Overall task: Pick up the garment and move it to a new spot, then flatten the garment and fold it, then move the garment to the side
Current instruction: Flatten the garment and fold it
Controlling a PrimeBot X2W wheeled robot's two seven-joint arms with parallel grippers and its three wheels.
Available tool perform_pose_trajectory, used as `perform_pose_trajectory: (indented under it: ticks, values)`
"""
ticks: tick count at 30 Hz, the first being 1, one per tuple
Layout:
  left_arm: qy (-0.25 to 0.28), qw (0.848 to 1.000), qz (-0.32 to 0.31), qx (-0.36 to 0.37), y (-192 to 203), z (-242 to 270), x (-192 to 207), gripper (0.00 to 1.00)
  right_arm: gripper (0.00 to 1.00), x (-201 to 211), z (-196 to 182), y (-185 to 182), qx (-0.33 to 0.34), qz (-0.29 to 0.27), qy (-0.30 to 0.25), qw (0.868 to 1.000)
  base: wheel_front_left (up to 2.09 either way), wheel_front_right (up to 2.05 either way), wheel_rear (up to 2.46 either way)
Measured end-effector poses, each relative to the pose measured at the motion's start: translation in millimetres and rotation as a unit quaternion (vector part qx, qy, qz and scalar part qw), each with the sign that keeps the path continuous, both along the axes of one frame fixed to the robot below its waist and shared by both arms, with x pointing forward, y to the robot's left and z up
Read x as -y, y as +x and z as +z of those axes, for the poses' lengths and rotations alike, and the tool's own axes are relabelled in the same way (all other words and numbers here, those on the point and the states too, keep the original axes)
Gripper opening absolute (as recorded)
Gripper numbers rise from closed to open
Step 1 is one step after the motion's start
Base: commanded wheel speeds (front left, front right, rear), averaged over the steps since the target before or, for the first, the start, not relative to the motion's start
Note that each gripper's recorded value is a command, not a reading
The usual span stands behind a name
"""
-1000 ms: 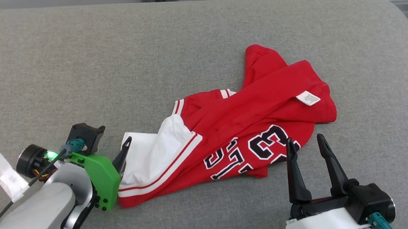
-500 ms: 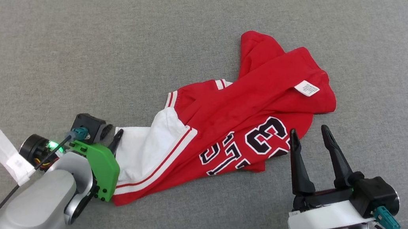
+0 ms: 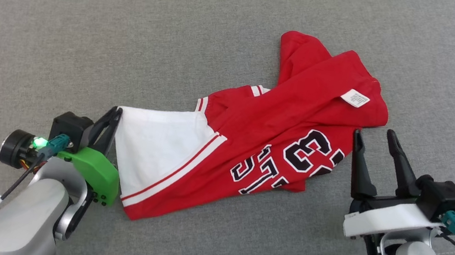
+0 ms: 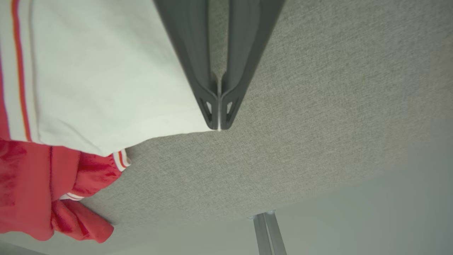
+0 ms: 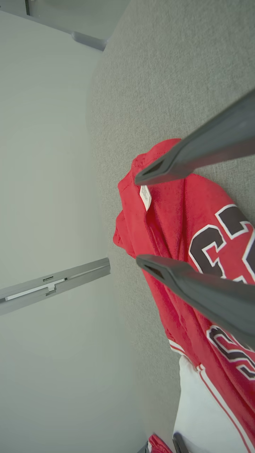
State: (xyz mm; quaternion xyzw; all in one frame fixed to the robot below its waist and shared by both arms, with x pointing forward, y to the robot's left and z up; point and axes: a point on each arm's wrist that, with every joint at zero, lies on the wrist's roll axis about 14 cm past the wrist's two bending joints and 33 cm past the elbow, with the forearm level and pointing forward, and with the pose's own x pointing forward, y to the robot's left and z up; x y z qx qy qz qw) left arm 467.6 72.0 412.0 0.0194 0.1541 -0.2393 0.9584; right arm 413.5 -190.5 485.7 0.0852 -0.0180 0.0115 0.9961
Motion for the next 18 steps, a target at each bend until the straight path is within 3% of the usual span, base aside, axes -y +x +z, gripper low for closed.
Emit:
perform_pose_trajectory:
  ticks: [7,11,18]
  values:
    - [-0.008,0.998,0.024,0.049,3.8,27.8,-20.5,0.0,1.0,12.8,-22.8,31.9,-0.036,-0.014,0.028,0.999,0.0,0.0,0.0]
    - [-0.009,0.998,0.029,0.055,2.2,34.1,-25.8,0.0,1.0,29.9,-41.9,54.6,-0.093,0.016,-0.008,0.995,0.0,0.0,0.0]
    - [-0.009,0.998,0.039,0.057,0.0,34.8,-33.6,0.0,1.0,49.3,-57.5,86.7,-0.208,0.064,-0.063,0.974,0.0,0.0,0.0]
